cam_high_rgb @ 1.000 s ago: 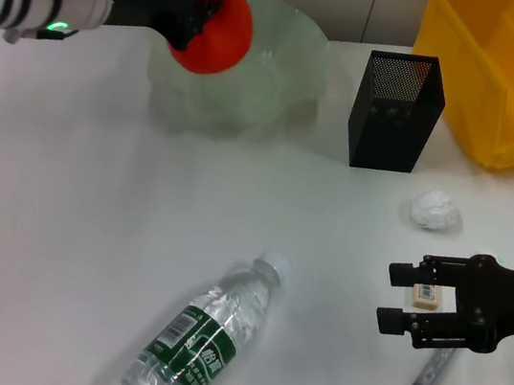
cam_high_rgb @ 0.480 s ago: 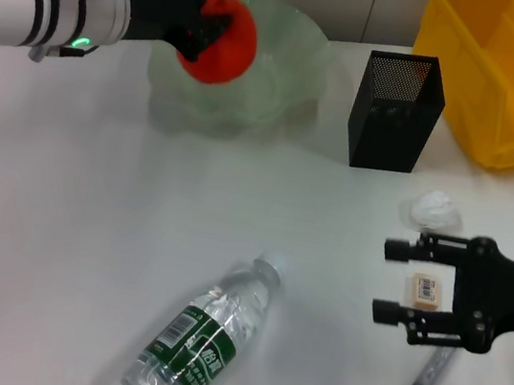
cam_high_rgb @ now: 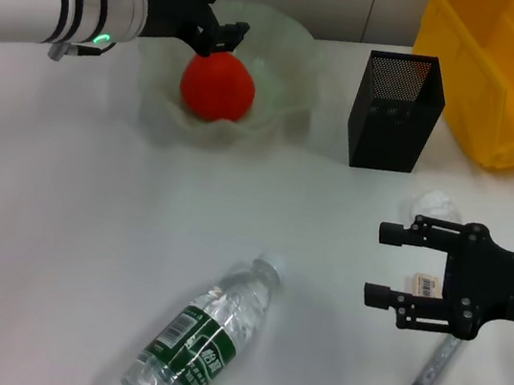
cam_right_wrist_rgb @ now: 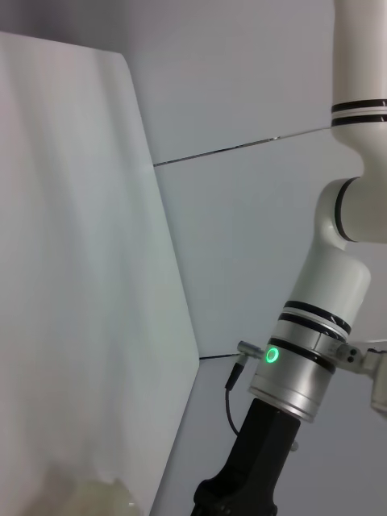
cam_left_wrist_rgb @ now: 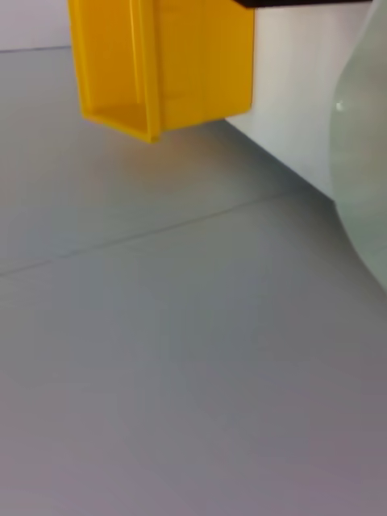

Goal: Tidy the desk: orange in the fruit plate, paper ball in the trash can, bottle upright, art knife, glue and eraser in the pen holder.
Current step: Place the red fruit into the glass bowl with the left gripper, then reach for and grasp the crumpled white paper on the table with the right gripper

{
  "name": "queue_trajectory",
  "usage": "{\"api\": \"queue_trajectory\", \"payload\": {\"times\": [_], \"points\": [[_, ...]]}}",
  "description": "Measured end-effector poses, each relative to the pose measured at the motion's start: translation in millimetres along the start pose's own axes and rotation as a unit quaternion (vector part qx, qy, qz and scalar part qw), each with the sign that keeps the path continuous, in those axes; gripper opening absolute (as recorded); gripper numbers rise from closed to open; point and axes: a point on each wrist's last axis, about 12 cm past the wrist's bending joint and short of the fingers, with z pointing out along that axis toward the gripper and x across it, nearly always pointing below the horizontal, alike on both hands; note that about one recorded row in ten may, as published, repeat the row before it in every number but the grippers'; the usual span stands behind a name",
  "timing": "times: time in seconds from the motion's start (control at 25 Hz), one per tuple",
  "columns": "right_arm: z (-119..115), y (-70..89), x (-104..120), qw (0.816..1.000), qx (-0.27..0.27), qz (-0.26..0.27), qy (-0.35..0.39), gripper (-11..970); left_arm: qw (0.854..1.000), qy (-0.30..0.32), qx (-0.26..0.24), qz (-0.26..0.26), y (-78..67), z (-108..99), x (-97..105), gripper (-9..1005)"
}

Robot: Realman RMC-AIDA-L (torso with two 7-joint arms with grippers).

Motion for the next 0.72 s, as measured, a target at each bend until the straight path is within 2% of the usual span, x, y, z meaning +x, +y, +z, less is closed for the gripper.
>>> {"api": "queue_trajectory", "payload": {"times": [0.2,0.44,0.6,0.68,0.72], "points": [[-2.4,1.5,2.3,1.000,0.004,0.004,-0.001,761,1.000,-0.005,-0.007,-0.007,2.1,-1.2,-1.2,564],[-3.9,2.9,4.2,1.000,0.006,0.019,-0.001,762,0.999,-0.020,0.004,-0.039,4.2,-12.9,-5.7,555],[-9.6,0.8,4.2,0.998,0.009,0.053,0.011,761,0.998,-0.017,0.032,-0.049,0.5,-22.1,-3.0,548],[-16.1,-3.2,3.0,0.996,0.013,0.079,0.028,761,0.994,-0.011,0.078,-0.074,-6.6,-37.9,5.2,546],[-16.1,-3.2,3.0,0.996,0.013,0.079,0.028,761,0.994,-0.011,0.078,-0.074,-6.6,-37.9,5.2,544]]}}
